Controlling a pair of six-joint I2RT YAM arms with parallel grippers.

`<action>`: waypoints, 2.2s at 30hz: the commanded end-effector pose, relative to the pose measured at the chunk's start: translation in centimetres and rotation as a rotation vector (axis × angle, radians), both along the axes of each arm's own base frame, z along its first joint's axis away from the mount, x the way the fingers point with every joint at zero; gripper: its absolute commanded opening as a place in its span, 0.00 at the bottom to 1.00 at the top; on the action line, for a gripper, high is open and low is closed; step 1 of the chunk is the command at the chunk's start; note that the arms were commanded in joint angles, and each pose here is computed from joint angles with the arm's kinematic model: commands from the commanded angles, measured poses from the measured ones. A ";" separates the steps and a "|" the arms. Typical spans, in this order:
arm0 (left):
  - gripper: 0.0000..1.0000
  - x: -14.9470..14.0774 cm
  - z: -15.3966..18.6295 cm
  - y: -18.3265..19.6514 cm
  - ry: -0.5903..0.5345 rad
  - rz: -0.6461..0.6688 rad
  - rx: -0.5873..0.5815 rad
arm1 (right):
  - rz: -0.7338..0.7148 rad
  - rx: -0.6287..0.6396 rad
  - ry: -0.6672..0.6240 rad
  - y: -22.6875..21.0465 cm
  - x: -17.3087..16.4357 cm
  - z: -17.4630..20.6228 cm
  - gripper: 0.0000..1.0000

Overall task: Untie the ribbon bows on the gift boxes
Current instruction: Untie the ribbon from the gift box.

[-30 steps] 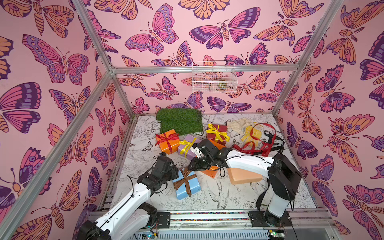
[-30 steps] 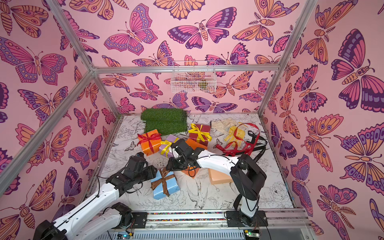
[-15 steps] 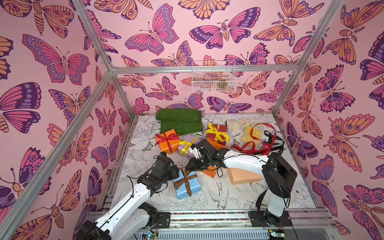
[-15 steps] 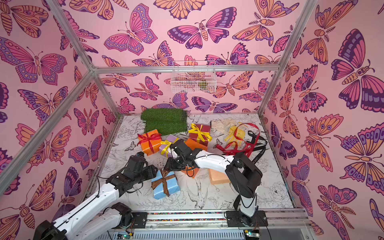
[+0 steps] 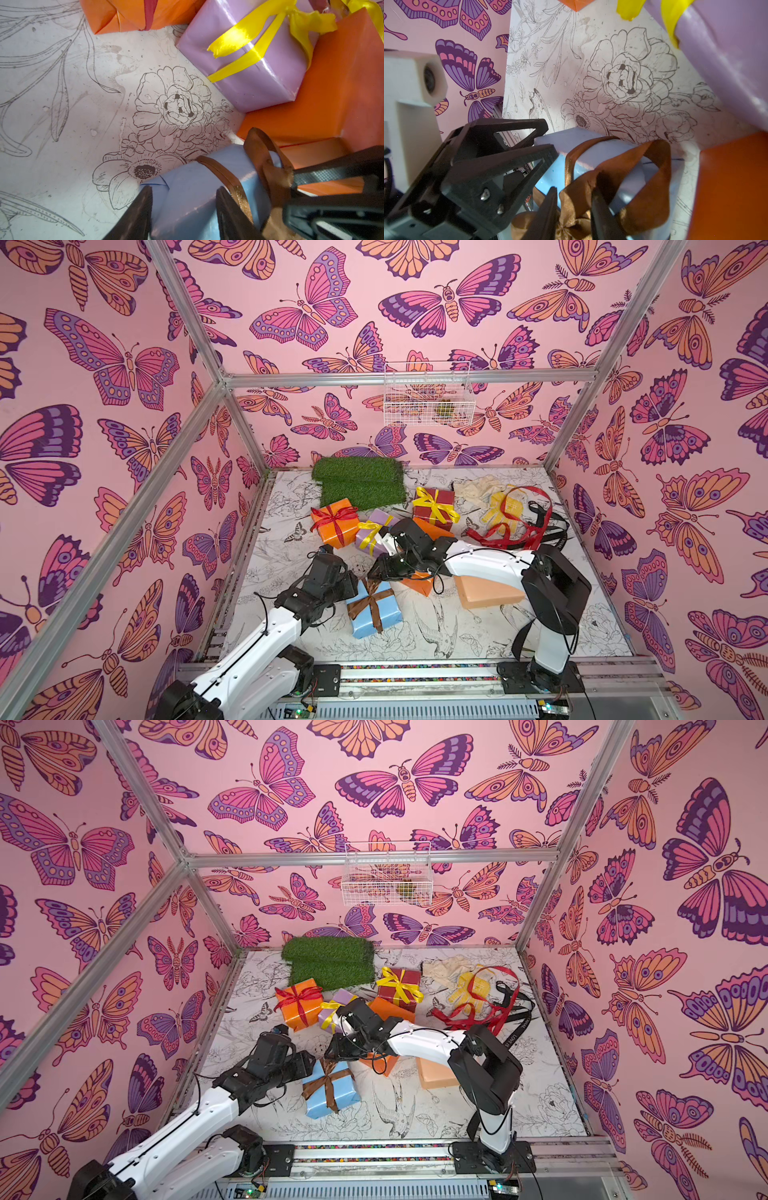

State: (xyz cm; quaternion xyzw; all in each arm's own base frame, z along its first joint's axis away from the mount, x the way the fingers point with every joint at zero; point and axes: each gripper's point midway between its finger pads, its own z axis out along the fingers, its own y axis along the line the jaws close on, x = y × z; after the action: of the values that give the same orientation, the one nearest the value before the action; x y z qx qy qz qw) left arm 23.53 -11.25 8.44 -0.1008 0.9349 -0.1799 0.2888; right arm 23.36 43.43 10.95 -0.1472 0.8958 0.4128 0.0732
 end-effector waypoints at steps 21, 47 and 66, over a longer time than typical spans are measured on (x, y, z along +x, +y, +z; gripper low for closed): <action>0.52 -0.2 -0.6 0.3 -0.020 -0.011 0.002 | 0.081 0.208 -0.137 1.6 0.6 8.0 0.00; 0.52 -0.1 -0.6 -0.1 -0.046 -0.043 -0.007 | -0.071 0.264 -0.644 -7.8 8.4 29.4 0.00; 0.52 0.4 0.0 -0.4 -0.062 -0.050 -0.014 | -0.079 0.022 -0.418 -13.7 6.9 19.3 0.41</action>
State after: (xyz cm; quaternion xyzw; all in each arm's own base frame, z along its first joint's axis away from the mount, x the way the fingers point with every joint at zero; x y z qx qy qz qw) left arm 23.79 -11.69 8.44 -0.0782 0.9267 -0.1970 0.3104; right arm 33.51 29.24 30.92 -0.1692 0.8631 0.3641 0.3063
